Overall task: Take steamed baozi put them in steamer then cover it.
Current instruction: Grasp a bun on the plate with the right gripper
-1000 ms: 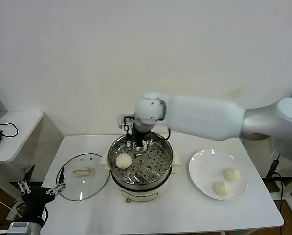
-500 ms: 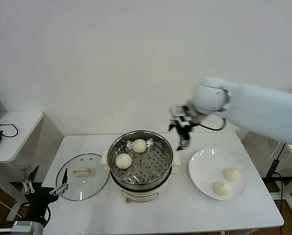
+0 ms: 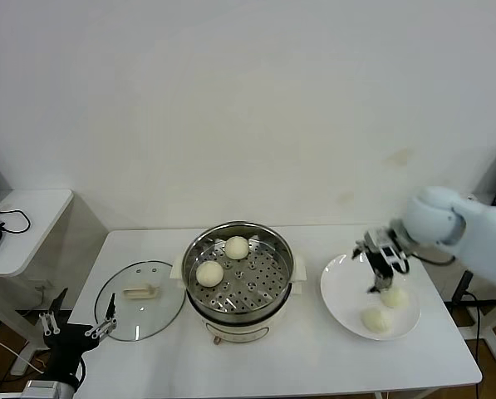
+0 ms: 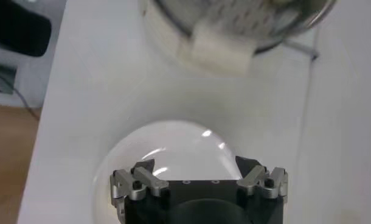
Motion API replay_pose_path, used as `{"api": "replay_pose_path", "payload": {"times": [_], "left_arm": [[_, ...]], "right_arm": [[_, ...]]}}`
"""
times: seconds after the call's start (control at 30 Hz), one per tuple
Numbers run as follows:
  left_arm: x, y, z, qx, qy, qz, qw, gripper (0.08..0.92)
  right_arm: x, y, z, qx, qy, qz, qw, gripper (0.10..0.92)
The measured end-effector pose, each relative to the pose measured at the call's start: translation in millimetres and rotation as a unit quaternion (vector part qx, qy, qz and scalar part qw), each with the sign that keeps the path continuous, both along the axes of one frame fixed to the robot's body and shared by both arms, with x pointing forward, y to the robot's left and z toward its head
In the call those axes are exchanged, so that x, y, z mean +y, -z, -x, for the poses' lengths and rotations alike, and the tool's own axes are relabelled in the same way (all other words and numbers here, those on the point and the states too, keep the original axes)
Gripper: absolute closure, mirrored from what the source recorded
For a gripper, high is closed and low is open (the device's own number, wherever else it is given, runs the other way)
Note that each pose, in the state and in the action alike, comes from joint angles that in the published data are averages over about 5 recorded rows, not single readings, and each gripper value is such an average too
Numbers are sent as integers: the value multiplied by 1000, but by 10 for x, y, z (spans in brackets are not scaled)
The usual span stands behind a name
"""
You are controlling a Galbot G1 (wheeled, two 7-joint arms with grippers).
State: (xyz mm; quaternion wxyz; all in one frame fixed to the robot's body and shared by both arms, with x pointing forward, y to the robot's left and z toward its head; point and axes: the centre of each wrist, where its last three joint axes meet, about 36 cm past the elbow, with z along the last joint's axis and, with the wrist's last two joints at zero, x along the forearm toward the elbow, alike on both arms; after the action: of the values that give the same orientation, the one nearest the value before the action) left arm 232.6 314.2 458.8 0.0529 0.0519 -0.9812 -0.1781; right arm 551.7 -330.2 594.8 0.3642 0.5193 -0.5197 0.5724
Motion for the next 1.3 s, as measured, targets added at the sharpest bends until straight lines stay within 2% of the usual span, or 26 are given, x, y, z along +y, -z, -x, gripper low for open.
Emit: {"api": "replay_pose_path", "payload": {"times": [0.4,0.9,1.3], "left_arm": [[7,40,33,8,-5,-2,1000,177],[66,79,28,12,-13,-6,1000,177],[69,97,25,14,-15,-5,1000,177]], "right_arm": [[-389,700,207,32,23,23,999,200],[-506,1156,103,41,49,31,997,200],[-475,1355,33,53,63,30,996,315]]}}
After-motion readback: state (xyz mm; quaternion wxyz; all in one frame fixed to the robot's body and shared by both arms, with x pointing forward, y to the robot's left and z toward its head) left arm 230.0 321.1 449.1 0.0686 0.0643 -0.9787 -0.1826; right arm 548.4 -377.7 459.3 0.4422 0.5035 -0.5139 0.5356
